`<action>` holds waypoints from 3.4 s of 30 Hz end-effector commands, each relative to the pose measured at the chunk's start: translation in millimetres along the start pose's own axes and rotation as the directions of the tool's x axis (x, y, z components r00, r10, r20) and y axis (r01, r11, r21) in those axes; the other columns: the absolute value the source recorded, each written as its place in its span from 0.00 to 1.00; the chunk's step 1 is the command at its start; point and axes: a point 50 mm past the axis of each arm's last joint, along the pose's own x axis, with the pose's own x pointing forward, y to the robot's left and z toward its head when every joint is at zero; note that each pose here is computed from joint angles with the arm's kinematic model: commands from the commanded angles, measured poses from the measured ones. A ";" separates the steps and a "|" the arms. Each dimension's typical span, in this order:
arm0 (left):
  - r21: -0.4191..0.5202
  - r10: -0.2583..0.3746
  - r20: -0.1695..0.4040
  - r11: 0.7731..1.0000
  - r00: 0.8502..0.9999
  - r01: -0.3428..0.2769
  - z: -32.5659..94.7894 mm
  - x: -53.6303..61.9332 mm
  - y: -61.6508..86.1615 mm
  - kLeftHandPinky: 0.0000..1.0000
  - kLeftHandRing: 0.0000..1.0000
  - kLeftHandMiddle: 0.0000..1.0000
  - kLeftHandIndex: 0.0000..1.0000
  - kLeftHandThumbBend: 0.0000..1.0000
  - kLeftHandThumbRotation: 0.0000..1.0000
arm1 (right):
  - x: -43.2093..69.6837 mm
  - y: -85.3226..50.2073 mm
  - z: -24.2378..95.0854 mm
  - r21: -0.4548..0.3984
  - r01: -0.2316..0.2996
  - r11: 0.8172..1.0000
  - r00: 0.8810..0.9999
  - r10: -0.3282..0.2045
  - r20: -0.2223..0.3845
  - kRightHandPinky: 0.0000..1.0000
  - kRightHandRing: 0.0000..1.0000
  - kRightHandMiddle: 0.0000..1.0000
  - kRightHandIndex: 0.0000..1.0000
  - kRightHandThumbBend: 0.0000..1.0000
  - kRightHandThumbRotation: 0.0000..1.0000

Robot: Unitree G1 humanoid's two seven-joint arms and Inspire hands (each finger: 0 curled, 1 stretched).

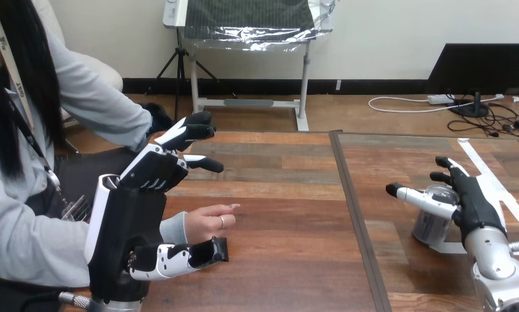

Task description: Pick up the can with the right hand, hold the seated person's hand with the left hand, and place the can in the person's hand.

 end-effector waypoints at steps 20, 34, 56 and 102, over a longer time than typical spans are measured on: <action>0.017 -0.004 0.068 1.000 0.998 0.003 7.3 11.5 3.3 0.61 0.83 0.85 0.74 1.00 0.42 | -2.7 8.6 -1.4 0.047 -0.002 0.999 1.000 0.002 0.013 0.77 0.87 0.88 0.92 1.00 0.30; 0.006 -0.006 0.071 1.000 0.997 0.006 6.9 12.3 2.9 0.61 0.83 0.85 0.74 1.00 0.42 | -5.2 8.9 -7.9 0.074 0.007 0.997 1.000 -0.007 -0.009 0.76 0.86 0.87 0.91 1.00 0.27; 0.008 -0.013 0.067 1.000 0.998 0.013 7.4 11.8 2.9 0.61 0.83 0.85 0.74 1.00 0.43 | -7.7 9.9 -12.5 0.036 0.068 0.997 0.997 -0.067 -0.024 0.67 0.76 0.77 0.80 0.95 0.11; 0.013 -0.009 0.064 1.000 0.998 0.008 7.9 11.4 3.5 0.62 0.83 0.85 0.74 1.00 0.44 | -5.6 7.1 -2.7 0.067 0.155 0.986 0.988 -0.156 0.016 0.45 0.47 0.55 0.56 0.82 0.00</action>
